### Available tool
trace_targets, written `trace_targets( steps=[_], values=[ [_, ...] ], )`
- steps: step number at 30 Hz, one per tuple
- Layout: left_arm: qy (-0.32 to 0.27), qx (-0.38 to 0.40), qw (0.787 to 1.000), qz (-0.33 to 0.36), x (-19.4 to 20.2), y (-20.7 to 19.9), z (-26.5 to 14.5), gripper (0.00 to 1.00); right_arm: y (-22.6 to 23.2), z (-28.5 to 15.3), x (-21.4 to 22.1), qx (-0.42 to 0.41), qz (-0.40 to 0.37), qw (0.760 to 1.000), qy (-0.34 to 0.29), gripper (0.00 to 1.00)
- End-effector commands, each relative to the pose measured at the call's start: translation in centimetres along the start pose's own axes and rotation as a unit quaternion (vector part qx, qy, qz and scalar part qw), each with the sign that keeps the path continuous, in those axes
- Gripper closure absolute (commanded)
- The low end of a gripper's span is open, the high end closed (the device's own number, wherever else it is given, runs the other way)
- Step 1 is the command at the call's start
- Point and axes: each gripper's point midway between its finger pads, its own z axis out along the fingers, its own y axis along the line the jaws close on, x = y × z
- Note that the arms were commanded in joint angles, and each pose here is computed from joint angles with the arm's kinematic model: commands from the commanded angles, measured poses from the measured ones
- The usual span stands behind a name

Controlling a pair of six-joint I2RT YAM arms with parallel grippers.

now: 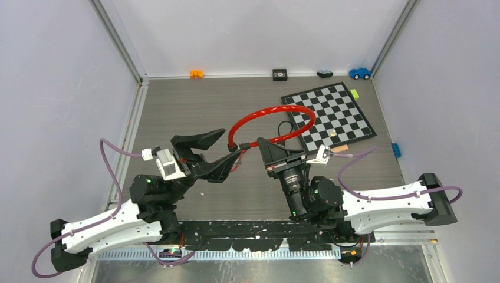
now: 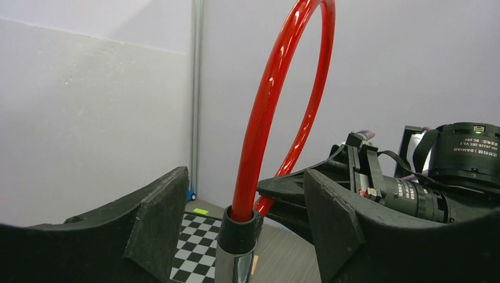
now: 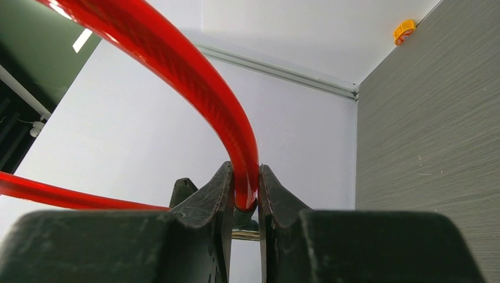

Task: Lock with the key
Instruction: Lock the lock.

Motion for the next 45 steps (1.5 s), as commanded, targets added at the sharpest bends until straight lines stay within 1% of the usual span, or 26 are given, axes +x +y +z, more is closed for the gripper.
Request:
trace_targets(
  steps=[1, 12, 26, 31, 38, 45],
  values=[
    [-0.009, 0.01, 1.0, -0.01, -0.6, -0.4, -0.1, 0.28, 1.6, 0.0, -2.4, -0.005, 0.062, 0.998, -0.022, 0.99],
    [0.006, 0.011, 1.0, -0.014, 0.1, -0.5, -0.5, 0.29, 1.8, 0.0, -2.6, -0.01, 0.067, 0.998, -0.021, 0.99],
    [0.041, 0.048, 0.998, -0.019, 2.3, -1.8, -1.4, 0.29, 2.3, -0.2, -3.1, -0.02, 0.071, 0.997, -0.016, 0.99],
    [0.048, 0.044, 0.998, -0.017, 2.8, -1.6, -1.7, 0.3, 2.7, -0.3, -2.7, -0.028, 0.067, 0.997, -0.008, 0.99],
    [0.051, 0.034, 0.998, -0.012, 3.1, -1.2, -1.7, 0.36, 3.1, -0.3, -2.3, -0.036, 0.064, 0.997, 0.0, 0.99],
    [0.054, 0.02, 0.998, -0.007, 3.2, -0.7, -1.6, 0.5, 3.4, -0.4, -1.8, -0.047, 0.061, 0.997, 0.013, 0.99]
  ],
)
